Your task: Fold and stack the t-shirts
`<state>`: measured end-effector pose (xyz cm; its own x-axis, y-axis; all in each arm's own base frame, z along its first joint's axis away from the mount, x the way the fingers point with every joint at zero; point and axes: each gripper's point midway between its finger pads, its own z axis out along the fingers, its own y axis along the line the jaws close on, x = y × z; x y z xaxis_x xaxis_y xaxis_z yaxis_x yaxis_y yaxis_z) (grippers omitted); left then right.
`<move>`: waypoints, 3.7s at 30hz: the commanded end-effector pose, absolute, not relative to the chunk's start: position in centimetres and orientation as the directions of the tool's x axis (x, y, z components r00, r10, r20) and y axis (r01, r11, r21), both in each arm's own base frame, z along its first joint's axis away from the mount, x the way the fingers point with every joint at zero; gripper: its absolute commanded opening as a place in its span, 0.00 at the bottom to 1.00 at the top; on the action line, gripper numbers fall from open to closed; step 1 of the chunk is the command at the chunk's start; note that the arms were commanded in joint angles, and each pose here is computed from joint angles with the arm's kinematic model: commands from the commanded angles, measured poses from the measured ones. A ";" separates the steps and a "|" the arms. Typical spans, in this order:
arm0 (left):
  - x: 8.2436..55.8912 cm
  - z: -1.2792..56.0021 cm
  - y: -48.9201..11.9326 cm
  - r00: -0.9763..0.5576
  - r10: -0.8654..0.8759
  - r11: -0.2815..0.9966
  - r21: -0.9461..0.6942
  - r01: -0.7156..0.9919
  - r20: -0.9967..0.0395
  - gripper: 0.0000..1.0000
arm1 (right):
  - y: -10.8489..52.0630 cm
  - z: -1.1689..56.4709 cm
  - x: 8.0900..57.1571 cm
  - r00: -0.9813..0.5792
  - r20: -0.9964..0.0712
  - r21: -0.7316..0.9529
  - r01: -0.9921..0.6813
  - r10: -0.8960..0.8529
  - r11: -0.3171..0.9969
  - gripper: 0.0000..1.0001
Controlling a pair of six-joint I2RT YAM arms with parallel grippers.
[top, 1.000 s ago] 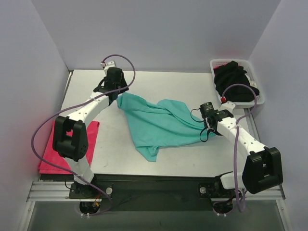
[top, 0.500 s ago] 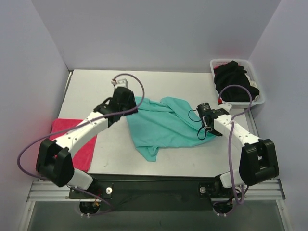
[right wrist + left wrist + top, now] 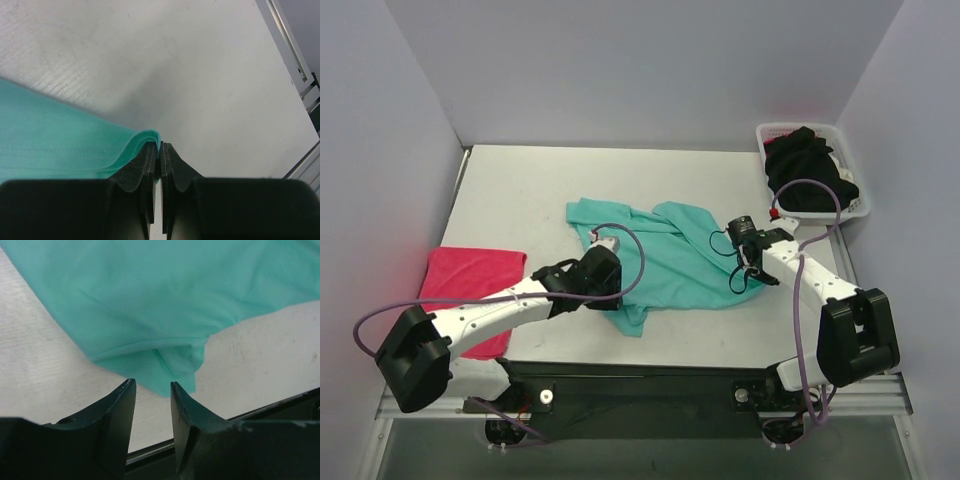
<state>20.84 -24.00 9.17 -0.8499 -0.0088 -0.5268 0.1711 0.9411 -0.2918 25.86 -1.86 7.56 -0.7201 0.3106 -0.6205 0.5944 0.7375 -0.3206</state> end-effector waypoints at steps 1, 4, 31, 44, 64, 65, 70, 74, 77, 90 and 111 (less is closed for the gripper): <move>19.2 8.5 -25.4 -0.868 0.021 0.927 -0.315 0.202 -0.496 0.45 | -2.1 7.3 25.1 -0.722 -0.617 -0.338 0.601 0.312 0.724 0.00; 17.9 8.0 -27.1 -0.862 0.083 0.914 -0.306 0.265 -0.500 0.48 | -2.1 7.0 25.0 -0.726 -0.611 -0.341 0.602 0.317 0.722 0.00; 15.4 4.1 -32.3 -0.862 0.260 0.875 -0.272 0.401 -0.436 0.50 | -2.2 6.6 24.8 -0.727 -0.609 -0.340 0.601 0.318 0.723 0.00; 15.5 2.3 -29.2 -0.878 0.287 0.929 -0.112 0.352 -0.383 0.42 | -2.1 6.6 24.4 -0.710 -0.619 -0.317 0.617 0.336 0.720 0.00; 17.7 8.2 -26.9 -0.846 0.212 0.954 -0.083 0.287 -0.490 0.00 | -1.5 8.7 24.6 -0.670 -0.652 -0.225 0.618 0.355 0.753 0.00; 18.1 9.2 -26.6 -0.837 0.199 0.956 -0.086 0.279 -0.511 0.00 | -1.6 9.0 24.6 -0.668 -0.655 -0.221 0.617 0.354 0.755 0.00; 21.9 16.8 -22.8 -0.741 0.060 0.978 -0.110 0.178 -0.668 0.00 | -1.5 11.5 24.7 -0.629 -0.690 -0.163 0.616 0.357 0.770 0.00; 25.6 24.3 -18.5 -0.603 -0.107 0.982 -0.180 0.062 -0.791 0.00 | -1.3 14.8 25.4 -0.575 -0.736 -0.098 0.613 0.358 0.784 0.00; 27.6 28.5 -15.1 -0.493 -0.192 0.978 -0.209 -0.021 -0.848 0.00 | -1.4 17.0 25.7 -0.538 -0.763 -0.058 0.609 0.357 0.791 0.00; 29.7 42.6 -9.8 -0.163 -0.275 0.961 -0.264 -0.087 -0.948 0.00 | -0.7 29.7 27.1 -0.336 -0.871 0.146 0.522 0.360 0.840 0.00; 28.7 56.6 -7.1 0.258 -0.303 0.948 -0.317 -0.017 -0.918 0.00 | 3.6 41.3 30.5 -0.170 -0.942 0.236 0.284 0.291 0.929 0.00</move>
